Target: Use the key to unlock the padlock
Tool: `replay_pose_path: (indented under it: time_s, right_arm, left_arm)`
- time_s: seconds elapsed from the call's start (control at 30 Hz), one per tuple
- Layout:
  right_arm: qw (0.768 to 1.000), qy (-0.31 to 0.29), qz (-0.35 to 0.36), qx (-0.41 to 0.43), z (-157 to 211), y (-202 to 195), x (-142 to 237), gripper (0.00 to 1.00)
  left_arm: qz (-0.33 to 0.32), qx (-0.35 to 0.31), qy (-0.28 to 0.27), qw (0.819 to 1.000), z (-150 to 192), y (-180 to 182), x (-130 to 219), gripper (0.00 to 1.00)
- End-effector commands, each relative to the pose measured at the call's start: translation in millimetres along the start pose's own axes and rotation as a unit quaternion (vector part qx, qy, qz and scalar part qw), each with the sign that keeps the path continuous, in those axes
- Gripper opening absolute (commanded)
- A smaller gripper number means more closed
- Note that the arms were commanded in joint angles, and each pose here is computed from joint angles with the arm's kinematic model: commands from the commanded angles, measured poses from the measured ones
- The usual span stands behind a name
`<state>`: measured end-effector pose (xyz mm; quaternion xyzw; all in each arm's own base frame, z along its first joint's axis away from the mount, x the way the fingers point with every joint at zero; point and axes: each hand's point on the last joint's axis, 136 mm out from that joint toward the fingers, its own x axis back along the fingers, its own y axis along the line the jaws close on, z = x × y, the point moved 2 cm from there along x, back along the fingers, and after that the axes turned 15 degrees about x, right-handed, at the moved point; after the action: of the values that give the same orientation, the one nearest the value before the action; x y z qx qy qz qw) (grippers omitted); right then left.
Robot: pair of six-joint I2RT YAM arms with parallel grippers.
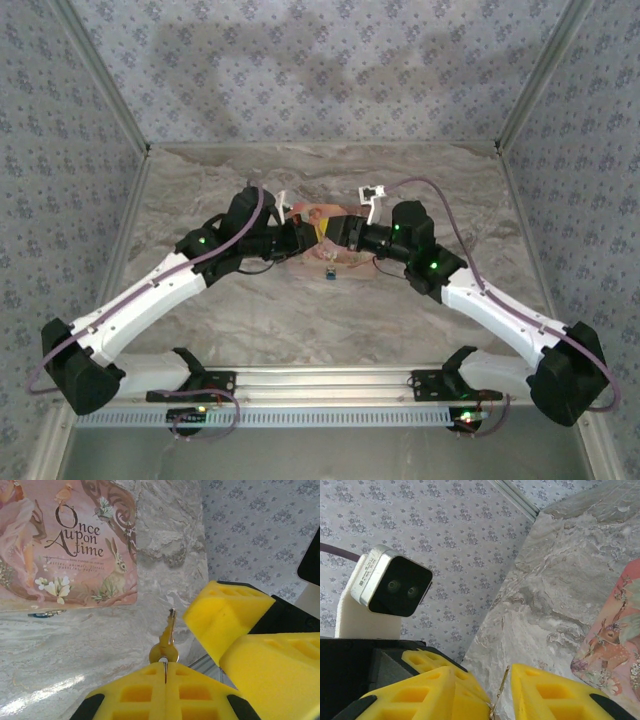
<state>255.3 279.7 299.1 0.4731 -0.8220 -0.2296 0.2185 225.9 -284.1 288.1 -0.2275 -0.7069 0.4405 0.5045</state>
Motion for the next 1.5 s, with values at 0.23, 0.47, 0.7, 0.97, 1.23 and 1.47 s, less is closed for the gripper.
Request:
replay_pose_path:
  time_s: [0.23,0.47,0.7,0.97,1.23,1.47]
  right_arm:
    - [1.0,0.019,-0.015,-0.018,-2.2,4.8,-10.4,0.32]
    - [1.0,0.017,-0.016,-0.014,-4.8,6.0,-9.7,0.11]
    - [1.0,0.016,-0.015,-0.002,-10.9,6.4,-6.9,0.0]
    - [1.0,0.013,-0.01,0.008,-15.2,6.8,-4.0,0.0]
    - [0.999,0.002,-0.023,0.022,-27.6,12.8,4.5,0.0]
    - [0.997,0.001,-0.077,0.026,-43.6,23.0,18.3,0.0]
  left_arm:
    - [0.015,-0.007,-0.006,1.0,3.0,-7.1,7.4,0.0]
    - [0.009,-0.008,-0.011,1.0,2.2,-4.7,8.4,0.0]
    - [0.011,-0.01,-0.015,1.0,2.0,-5.0,10.7,0.0]
    - [0.016,-0.016,-0.015,1.0,2.5,-7.4,12.8,0.0]
    - [0.029,-0.025,-0.019,0.999,2.4,-13.9,19.0,0.31]
    - [0.073,-0.054,-0.034,0.995,-1.5,-30.0,42.2,0.44]
